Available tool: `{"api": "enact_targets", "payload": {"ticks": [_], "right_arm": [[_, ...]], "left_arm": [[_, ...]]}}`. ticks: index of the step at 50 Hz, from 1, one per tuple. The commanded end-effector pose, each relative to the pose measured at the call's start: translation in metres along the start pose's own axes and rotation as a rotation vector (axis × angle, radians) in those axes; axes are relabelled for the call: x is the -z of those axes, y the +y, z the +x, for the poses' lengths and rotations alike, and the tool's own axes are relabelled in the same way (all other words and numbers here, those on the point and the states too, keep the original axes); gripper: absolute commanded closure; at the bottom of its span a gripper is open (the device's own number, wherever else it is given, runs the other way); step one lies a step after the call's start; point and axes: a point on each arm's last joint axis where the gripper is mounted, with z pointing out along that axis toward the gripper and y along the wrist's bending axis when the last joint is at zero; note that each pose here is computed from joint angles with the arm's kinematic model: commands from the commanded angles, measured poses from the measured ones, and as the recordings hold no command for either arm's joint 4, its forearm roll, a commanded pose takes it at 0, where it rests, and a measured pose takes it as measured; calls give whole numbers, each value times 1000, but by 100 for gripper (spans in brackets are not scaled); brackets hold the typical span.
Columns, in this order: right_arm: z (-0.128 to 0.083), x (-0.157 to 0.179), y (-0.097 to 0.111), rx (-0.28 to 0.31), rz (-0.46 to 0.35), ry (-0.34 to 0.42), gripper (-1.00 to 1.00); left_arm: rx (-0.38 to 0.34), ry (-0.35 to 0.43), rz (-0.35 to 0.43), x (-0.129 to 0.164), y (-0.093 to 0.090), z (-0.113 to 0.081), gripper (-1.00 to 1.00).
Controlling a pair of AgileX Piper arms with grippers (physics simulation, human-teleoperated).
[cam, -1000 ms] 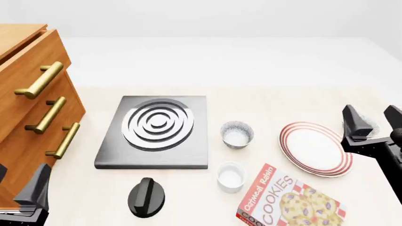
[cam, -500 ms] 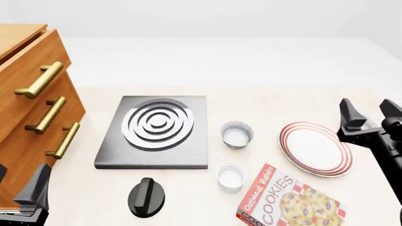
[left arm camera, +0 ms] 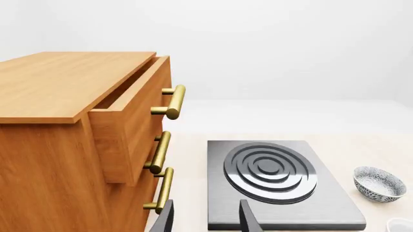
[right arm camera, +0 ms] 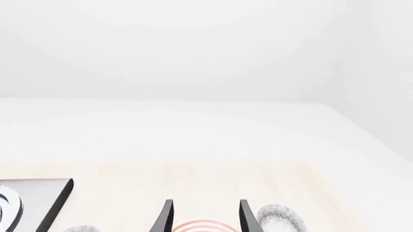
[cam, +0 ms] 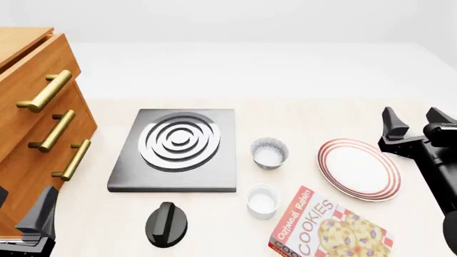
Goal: Pick the akita bowl next to the plate and place it on the plate.
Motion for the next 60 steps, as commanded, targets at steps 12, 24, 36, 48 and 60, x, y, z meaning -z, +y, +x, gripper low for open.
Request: {"api": "enact_targets", "payload": {"ticks": [12, 24, 36, 48, 60], "right_arm": [[4, -27, -8, 11, 35, 19, -100], [9, -39, -14, 25, 57, 32, -100], [16, -51, -18, 34, 73, 44, -100], [20, -62, -24, 44, 90, 54, -100], [20, -73, -31, 49, 111, 59, -100]], "left_arm": [[0, 0, 0, 0, 0, 0, -100], [0, 0, 0, 0, 0, 0, -100], [0, 0, 0, 0, 0, 0, -100], [0, 0, 0, 0, 0, 0, -100], [0, 0, 0, 0, 0, 0, -100]]}}
